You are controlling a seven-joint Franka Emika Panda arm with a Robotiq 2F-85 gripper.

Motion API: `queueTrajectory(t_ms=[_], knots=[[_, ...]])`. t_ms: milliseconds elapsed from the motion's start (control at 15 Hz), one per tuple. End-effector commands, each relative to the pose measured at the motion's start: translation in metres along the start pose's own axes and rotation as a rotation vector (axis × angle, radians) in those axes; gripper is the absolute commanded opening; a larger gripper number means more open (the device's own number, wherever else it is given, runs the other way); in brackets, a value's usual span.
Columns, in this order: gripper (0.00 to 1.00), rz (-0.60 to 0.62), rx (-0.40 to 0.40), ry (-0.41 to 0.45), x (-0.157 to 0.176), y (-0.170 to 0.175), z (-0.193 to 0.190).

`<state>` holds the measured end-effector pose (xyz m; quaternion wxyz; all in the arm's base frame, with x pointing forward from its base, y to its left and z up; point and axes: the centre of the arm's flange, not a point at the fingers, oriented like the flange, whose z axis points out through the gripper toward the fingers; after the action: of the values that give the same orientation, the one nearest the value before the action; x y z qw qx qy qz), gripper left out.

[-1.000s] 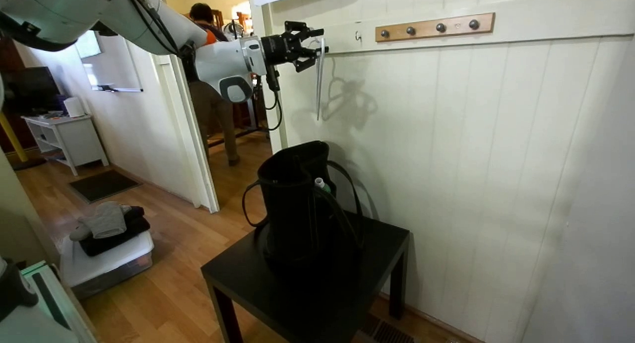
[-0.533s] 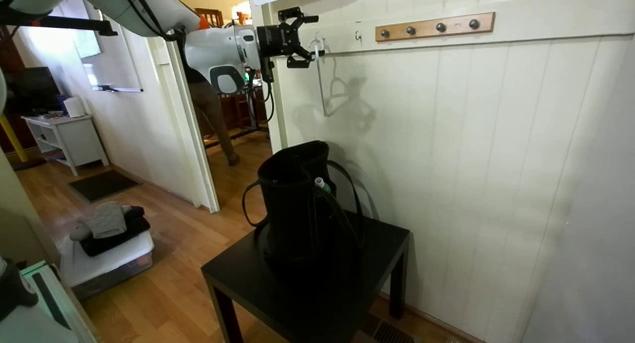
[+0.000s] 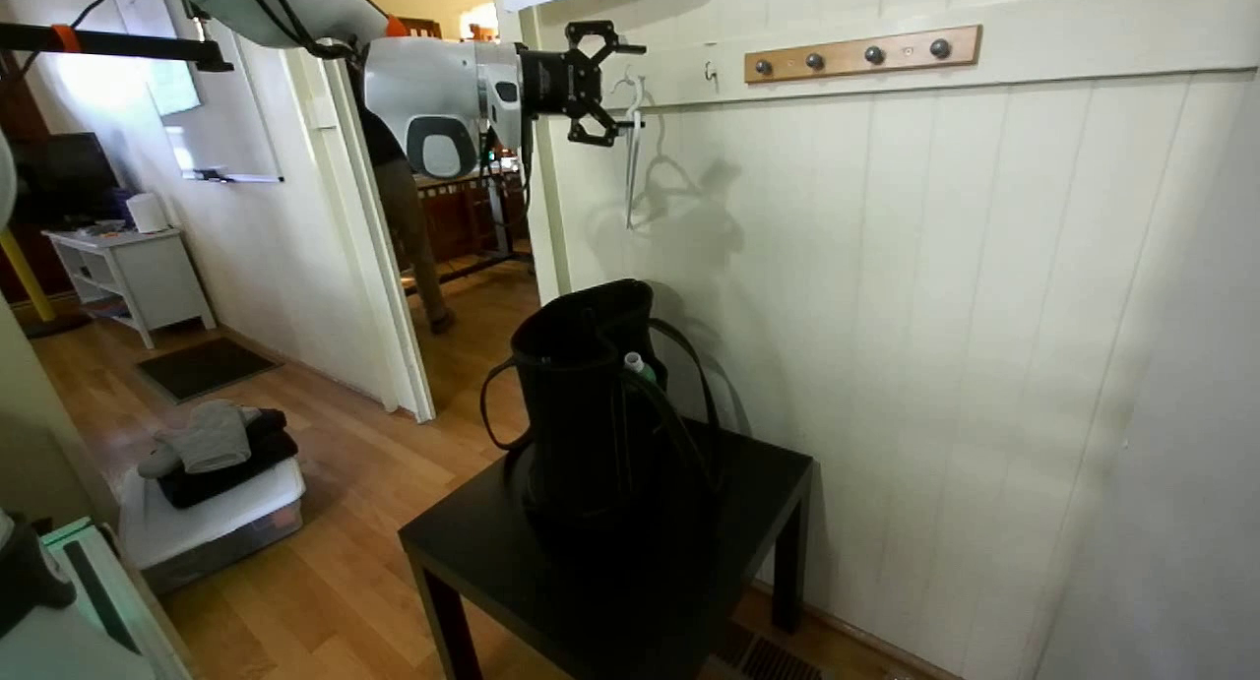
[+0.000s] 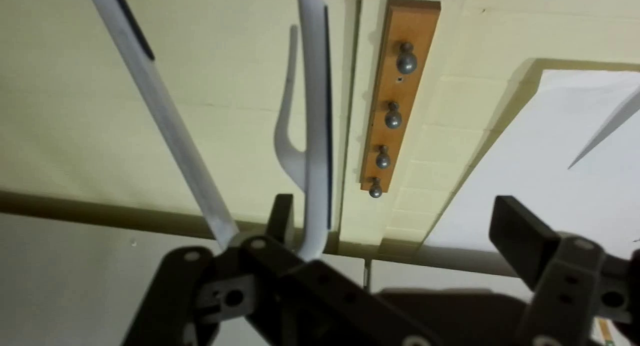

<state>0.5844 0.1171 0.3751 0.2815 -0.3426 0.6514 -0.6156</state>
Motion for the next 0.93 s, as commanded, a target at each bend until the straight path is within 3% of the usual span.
queueTrajectory(t_ms=[0,467,867], knots=[[1.00,0.174,-0.027,-0.089,0.020,0.016,0.002],[1.00,0.444,-0.092,-0.238,0.007,0.025,0.016],[1.00,0.580,-0.256,-0.326,0.007,0.036,0.026]])
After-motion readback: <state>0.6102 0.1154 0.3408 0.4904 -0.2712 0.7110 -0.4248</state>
